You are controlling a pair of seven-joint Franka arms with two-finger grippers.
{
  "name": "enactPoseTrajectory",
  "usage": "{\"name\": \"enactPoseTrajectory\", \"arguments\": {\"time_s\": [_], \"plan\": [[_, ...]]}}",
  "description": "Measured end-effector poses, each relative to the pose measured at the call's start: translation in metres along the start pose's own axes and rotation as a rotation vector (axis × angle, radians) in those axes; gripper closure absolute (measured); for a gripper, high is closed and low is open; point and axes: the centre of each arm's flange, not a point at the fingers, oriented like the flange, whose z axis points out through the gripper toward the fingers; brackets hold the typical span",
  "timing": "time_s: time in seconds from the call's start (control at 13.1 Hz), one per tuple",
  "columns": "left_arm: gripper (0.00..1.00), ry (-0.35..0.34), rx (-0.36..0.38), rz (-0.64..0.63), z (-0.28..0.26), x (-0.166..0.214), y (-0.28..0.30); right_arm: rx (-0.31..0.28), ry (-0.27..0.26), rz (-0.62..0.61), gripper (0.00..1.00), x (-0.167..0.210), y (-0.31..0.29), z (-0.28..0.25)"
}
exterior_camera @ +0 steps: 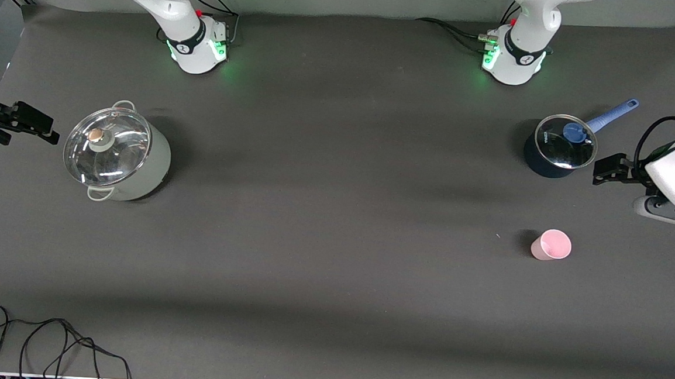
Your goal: Transfer pink cup from left to right arm
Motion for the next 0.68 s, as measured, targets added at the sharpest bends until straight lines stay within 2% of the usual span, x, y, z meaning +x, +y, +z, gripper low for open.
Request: {"name": "enactPoseTrajectory", "arguments": {"time_s": [0.46, 0.68], "plan": [[0.00, 0.034, -0.001, 0.423, 0.011, -0.006, -0.060, 0.000, -0.001, 0.007, 0.00, 0.000, 0.004, 0.000], [0.01, 0.106, -0.051, 0.667, 0.036, 0.003, -0.094, 0.000, -0.001, 0.008, 0.00, 0.000, 0.004, 0.000]]}}
